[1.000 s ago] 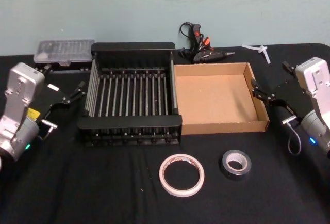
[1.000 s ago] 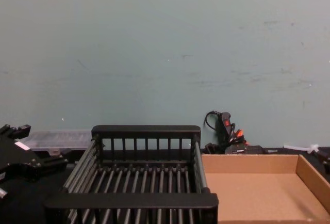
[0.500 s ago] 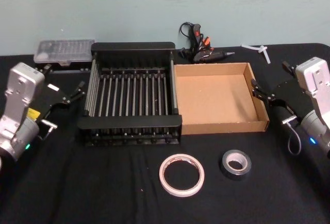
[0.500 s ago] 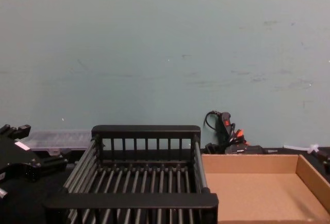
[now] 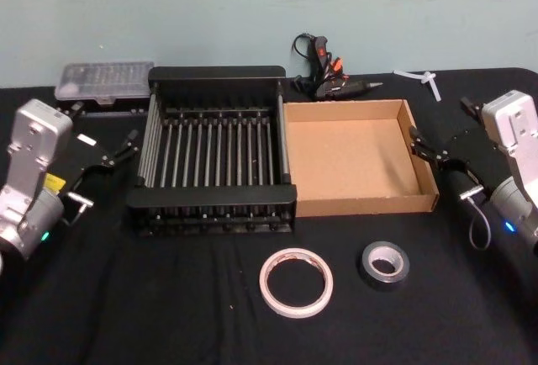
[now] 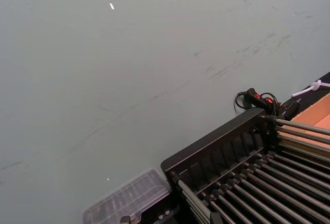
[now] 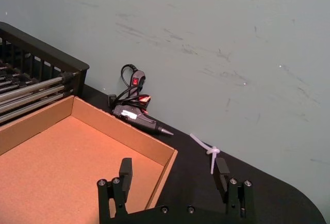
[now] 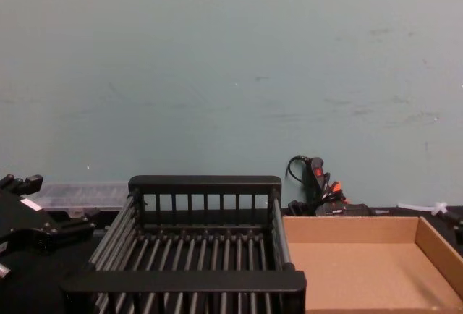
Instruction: Pick up the white tape and place it into the black box , Pick up the silver tape and place it into the brown box.
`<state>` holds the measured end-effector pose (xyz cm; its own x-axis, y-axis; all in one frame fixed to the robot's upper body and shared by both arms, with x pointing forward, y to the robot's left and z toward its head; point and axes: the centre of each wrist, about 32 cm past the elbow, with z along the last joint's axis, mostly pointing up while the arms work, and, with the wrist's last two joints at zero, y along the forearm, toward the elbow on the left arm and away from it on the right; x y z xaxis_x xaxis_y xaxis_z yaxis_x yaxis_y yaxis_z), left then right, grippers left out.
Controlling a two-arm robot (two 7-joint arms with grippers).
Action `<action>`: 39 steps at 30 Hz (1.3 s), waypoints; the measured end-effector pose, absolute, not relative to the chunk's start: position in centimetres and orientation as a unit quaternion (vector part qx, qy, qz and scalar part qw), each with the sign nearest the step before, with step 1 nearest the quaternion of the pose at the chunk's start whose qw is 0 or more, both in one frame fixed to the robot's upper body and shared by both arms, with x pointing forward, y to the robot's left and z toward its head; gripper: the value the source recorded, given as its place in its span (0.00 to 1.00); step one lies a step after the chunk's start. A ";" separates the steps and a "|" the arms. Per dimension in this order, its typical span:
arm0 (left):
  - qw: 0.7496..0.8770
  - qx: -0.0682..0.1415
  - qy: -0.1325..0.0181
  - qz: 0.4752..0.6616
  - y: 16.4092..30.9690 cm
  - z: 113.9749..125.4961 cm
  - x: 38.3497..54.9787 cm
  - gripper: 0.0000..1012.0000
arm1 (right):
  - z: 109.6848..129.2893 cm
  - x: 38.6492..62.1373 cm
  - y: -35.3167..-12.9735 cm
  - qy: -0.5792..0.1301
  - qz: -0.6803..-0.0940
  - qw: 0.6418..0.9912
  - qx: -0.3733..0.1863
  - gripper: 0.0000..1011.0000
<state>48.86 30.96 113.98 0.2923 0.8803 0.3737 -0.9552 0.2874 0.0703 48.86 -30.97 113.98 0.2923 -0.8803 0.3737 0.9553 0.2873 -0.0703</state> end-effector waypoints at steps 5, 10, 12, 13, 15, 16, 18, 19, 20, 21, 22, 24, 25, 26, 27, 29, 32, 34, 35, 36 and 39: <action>0.791 0.141 -0.132 0.580 31.0 114.0 48.9 0.99 | 114.0 48.9 -31.0 -0.132 -0.580 0.791 -0.141 0.99; 0.791 0.142 -0.132 0.580 31.0 114.0 48.9 0.99 | 114.0 48.9 -31.0 -0.132 -0.580 0.791 -0.141 0.99; 0.791 0.141 -0.132 0.580 31.0 114.0 48.9 0.99 | 114.0 48.9 -31.0 -0.132 -0.580 0.791 -0.141 0.99; 0.791 0.141 -0.132 0.580 31.0 114.0 48.9 0.99 | 114.0 48.9 -31.0 -0.132 -0.580 0.791 -0.141 0.99; 0.791 0.141 -0.132 0.580 31.0 114.0 48.9 0.99 | 114.0 48.9 -31.0 -0.132 -0.580 0.791 -0.141 0.99; 0.791 0.141 -0.132 0.580 31.0 114.0 48.9 0.99 | 114.0 48.9 -31.0 -0.132 -0.580 0.791 -0.142 0.99; 0.791 0.141 -0.132 0.580 31.0 114.0 48.9 0.99 | 114.0 48.9 -31.0 -0.132 -0.580 0.791 -0.141 0.99; 0.791 0.141 -0.132 0.580 31.0 114.0 48.9 0.99 | 114.0 48.9 -31.0 -0.132 -0.580 0.791 -0.141 0.99; 0.791 0.142 -0.132 0.580 31.0 114.0 48.9 0.99 | 114.0 48.9 -31.0 -0.132 -0.580 0.791 -0.141 0.99; 0.791 0.141 -0.132 0.580 31.0 114.0 48.9 0.99 | 114.0 48.9 -31.0 -0.132 -0.580 0.791 -0.141 0.99; 0.791 0.141 -0.132 0.580 31.0 114.0 48.9 0.99 | 114.0 48.9 -31.0 -0.132 -0.580 0.791 -0.142 0.99; 0.791 0.141 -0.132 0.580 31.0 114.0 48.9 0.99 | 114.0 48.9 -31.0 -0.132 -0.580 0.791 -0.141 0.99; 0.791 0.141 -0.132 0.580 31.0 114.0 48.9 0.99 | 114.0 48.9 -31.0 -0.132 -0.580 0.791 -0.142 0.99; 0.791 0.142 -0.132 0.580 31.0 114.0 48.9 0.99 | 114.0 48.9 -31.0 -0.132 -0.580 0.791 -0.141 0.99; 0.791 0.141 -0.133 0.580 31.0 114.0 48.9 0.99 | 114.0 48.9 -31.0 -0.132 -0.580 0.791 -0.142 0.99; 0.791 0.142 -0.132 0.580 31.0 114.0 48.9 0.99 | 114.0 48.9 -31.0 -0.132 -0.580 0.791 -0.141 0.99; 0.791 0.142 -0.132 0.580 31.0 114.0 48.9 0.99 | 114.0 48.9 -31.0 -0.132 -0.580 0.791 -0.141 0.99; 0.791 0.142 -0.132 0.580 31.0 114.0 48.9 0.99 | 114.0 48.9 -31.0 -0.132 -0.580 0.791 -0.141 0.99; 0.791 0.141 -0.132 0.580 31.0 114.0 48.9 0.99 | 114.0 48.9 -31.0 -0.132 -0.580 0.791 -0.142 0.99; 0.791 0.141 -0.132 0.580 31.0 114.0 48.9 0.99 | 114.0 48.9 -31.0 -0.132 -0.580 0.791 -0.141 0.99; 0.791 0.141 -0.132 0.580 31.0 114.0 48.9 0.99 | 114.0 48.9 -31.0 -0.132 -0.580 0.791 -0.141 0.99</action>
<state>48.86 30.97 113.98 0.2923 0.8803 0.3737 -0.9553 0.2873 0.0703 48.86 -30.96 113.98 0.2923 -0.8803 0.3737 0.9552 0.2873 -0.0703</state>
